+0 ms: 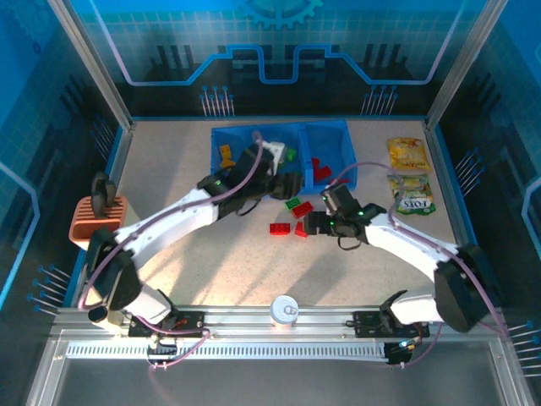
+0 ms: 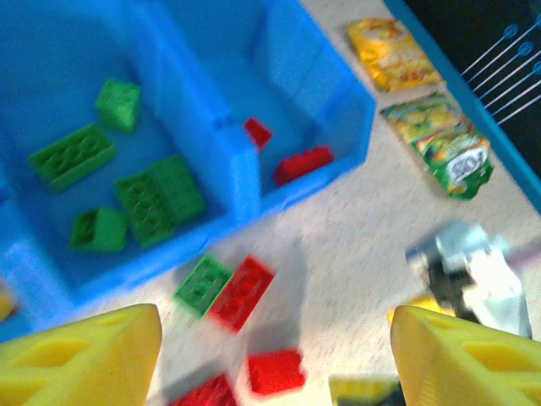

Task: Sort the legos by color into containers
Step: Pick up the lego from the center of the table, then place the lego in the container.

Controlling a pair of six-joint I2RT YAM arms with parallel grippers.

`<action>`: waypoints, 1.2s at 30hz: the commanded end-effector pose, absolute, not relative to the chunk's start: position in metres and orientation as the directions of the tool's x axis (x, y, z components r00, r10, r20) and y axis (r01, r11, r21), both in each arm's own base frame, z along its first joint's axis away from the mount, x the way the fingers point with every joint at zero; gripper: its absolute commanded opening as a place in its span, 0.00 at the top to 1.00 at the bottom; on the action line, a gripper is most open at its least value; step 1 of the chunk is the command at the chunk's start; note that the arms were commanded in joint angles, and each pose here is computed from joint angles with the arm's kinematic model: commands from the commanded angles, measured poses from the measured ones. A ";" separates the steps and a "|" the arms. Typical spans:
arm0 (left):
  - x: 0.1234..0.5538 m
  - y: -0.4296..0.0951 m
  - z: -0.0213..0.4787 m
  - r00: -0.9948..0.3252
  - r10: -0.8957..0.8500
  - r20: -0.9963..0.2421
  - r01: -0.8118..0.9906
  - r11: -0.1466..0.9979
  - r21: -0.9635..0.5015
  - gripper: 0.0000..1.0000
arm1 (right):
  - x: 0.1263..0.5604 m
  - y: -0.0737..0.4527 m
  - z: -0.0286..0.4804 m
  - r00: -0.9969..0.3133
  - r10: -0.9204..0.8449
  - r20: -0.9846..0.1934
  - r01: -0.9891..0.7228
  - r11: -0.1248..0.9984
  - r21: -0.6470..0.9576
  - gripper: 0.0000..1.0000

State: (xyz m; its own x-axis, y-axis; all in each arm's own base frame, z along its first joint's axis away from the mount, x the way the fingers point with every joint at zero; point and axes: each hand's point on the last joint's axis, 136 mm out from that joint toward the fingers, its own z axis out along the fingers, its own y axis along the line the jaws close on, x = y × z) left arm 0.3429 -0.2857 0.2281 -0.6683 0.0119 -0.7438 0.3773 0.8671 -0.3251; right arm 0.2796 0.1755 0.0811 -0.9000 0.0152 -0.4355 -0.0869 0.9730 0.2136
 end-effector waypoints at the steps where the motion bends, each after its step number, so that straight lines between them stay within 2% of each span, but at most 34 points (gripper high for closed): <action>1: 0.321 -0.252 0.195 -0.692 -0.023 -0.722 0.287 0.908 -0.304 0.27 | 0.291 0.199 0.077 -0.903 -0.033 -0.429 -0.123 0.975 0.185 0.12; 8: 0.259 -0.183 0.157 -0.728 -0.063 -0.683 0.179 0.944 -0.278 0.27 | 0.300 0.218 0.037 -0.937 -0.036 -0.347 -0.079 0.991 0.110 0.21; 10: 0.247 -0.169 0.151 -0.729 -0.077 -0.680 0.158 0.948 -0.277 0.27 | 0.300 0.222 0.030 -0.942 -0.044 -0.333 -0.078 0.993 0.089 0.30; 14: 0.227 -0.149 0.140 -0.737 -0.110 -0.667 0.120 0.950 -0.289 0.27 | 0.297 0.224 0.028 -0.943 -0.055 -0.329 -0.075 0.996 0.046 0.57; 18: 0.217 -0.142 0.128 -0.751 -0.138 -0.646 0.097 0.944 -0.314 0.27 | 0.298 0.221 0.048 -0.928 -0.057 -0.368 -0.073 0.997 0.029 0.74; 22: 0.212 -0.141 0.123 -0.762 -0.135 -0.633 0.096 0.944 -0.317 0.28 | 0.313 0.199 0.090 -0.891 -0.037 -0.453 -0.043 0.999 0.002 0.74; 28: 0.204 -0.146 0.118 -0.776 -0.105 -0.621 0.122 0.942 -0.312 0.28 | 0.371 0.149 0.142 -0.844 0.056 -0.533 0.037 0.998 0.046 0.71; 31: 0.198 -0.149 0.113 -0.783 -0.097 -0.614 0.129 0.941 -0.313 0.29 | 0.406 0.139 0.144 -0.850 0.093 -0.518 0.057 0.995 0.085 0.68; 36: 0.187 -0.159 0.110 -0.795 -0.088 -0.600 0.146 0.933 -0.330 0.29 | 0.454 0.134 0.128 -0.877 0.070 -0.475 0.069 0.997 0.020 0.64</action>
State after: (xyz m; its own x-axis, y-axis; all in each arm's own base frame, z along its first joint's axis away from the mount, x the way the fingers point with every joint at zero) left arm 0.1932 -0.1607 0.1146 -0.7859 -0.0727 -0.6140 0.1691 0.9300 -0.3265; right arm 0.4534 0.1318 0.1586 -0.8108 0.1433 -0.5675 0.1148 0.9897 0.0860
